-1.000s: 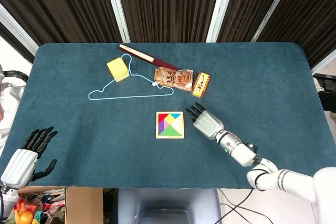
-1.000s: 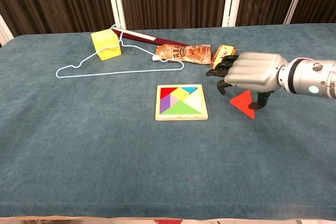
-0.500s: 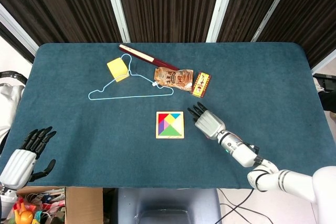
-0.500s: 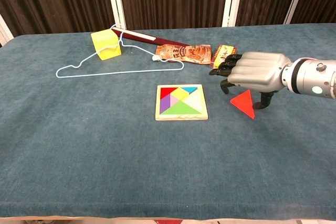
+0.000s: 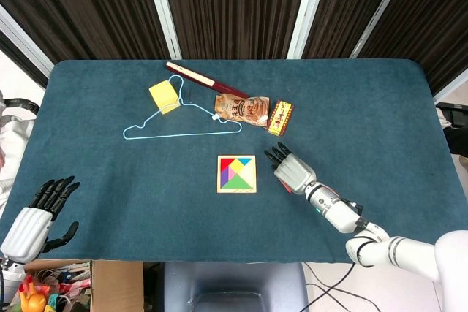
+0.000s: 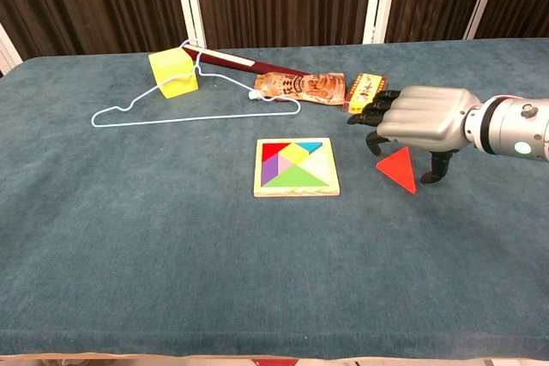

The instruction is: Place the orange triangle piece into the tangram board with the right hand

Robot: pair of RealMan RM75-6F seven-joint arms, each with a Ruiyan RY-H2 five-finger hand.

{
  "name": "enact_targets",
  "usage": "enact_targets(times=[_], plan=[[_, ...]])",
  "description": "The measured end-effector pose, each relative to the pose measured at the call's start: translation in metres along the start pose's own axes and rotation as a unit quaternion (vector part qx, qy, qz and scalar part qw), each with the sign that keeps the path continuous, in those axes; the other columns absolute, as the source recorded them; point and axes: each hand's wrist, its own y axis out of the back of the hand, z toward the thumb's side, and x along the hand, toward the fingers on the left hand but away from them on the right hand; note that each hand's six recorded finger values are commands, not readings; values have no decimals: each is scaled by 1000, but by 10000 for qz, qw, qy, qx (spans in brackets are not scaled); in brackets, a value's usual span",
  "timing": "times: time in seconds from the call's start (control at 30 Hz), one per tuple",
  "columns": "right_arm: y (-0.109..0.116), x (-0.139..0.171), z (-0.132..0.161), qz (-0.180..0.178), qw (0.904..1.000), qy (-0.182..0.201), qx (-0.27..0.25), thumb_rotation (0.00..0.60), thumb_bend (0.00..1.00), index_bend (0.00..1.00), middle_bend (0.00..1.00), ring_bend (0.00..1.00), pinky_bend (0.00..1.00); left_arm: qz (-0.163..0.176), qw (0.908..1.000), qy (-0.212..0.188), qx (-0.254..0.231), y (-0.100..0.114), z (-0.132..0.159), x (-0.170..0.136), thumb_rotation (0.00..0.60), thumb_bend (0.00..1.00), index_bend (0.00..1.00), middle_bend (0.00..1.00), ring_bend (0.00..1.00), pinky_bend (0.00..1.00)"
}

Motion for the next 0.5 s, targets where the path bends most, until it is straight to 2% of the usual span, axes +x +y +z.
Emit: enact_targets(times=[0.5], plan=[[3, -1, 5, -20, 10000, -8, 89, 600, 480, 584, 0, 0, 0, 67, 10000, -19, 8, 3, 0, -3, 600, 441, 0, 0, 0, 31]])
